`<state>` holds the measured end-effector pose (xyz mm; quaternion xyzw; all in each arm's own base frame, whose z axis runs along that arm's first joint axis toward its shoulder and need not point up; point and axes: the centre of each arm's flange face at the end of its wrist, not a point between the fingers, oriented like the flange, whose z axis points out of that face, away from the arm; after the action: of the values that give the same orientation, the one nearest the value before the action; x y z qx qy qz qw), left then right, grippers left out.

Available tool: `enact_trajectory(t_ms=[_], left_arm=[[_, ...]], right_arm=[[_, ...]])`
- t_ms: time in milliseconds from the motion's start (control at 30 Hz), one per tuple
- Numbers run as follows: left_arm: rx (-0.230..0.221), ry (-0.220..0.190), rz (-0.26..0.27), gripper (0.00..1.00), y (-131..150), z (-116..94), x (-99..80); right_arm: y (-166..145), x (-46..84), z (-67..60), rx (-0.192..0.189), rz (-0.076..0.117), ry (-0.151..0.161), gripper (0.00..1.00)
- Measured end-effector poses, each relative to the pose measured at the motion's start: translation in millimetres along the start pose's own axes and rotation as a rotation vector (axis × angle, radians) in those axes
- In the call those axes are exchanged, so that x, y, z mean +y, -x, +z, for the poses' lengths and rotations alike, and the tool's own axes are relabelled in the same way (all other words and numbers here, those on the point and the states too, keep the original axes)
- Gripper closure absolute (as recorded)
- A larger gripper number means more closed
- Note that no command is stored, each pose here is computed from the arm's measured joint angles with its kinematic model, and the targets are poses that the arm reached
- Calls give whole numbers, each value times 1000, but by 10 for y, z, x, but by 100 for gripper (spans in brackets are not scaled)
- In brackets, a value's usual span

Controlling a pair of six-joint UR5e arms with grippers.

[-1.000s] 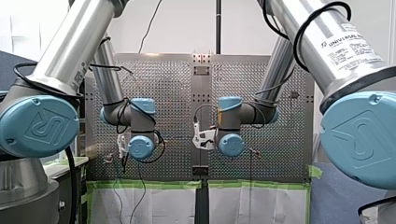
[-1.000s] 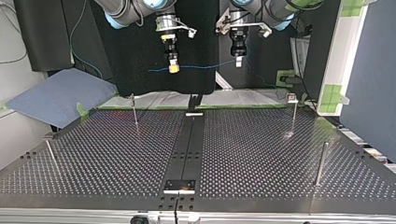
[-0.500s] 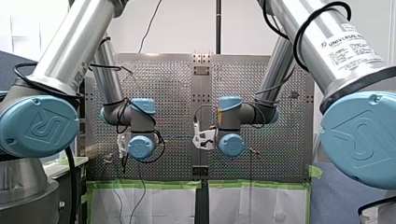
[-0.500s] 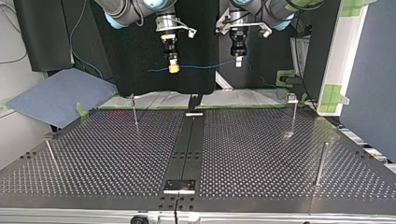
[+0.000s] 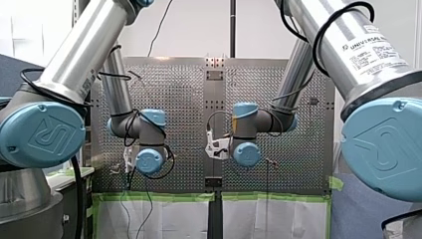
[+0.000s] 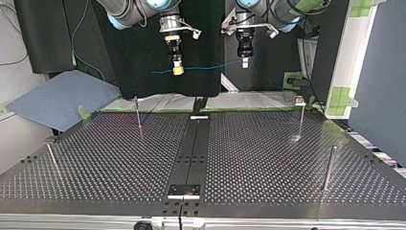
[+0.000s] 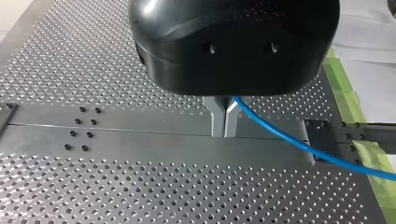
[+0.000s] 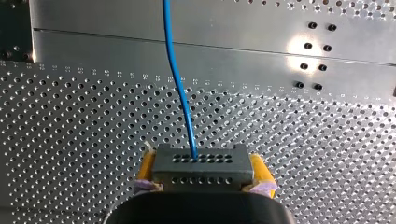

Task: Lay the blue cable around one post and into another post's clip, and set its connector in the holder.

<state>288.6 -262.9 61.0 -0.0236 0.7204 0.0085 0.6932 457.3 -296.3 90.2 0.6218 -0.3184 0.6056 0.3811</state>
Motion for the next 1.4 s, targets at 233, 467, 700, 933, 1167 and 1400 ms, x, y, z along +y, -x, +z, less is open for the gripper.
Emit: enact_trajectory(t_ms=[233,467,700,933,1167,1400], left_arm=[[1,0,1,100,-4,1,1],[1,0,1,100,-5,1,1],[1,0,1,100,-5,1,1],[1,0,1,100,-5,1,1],[1,0,1,100,-5,1,1],[1,-1,11,100,44,-47,-30]], right_arm=[[1,0,-1,0,0,0,100],[28,-8,-21,-9,-1,-5,100],[188,-19,-114,-77,-16,-20,100],[251,-8,-185,-140,-33,-27,100],[298,5,-250,-196,-48,-32,100],[269,0,-241,-196,-44,-31,100]])
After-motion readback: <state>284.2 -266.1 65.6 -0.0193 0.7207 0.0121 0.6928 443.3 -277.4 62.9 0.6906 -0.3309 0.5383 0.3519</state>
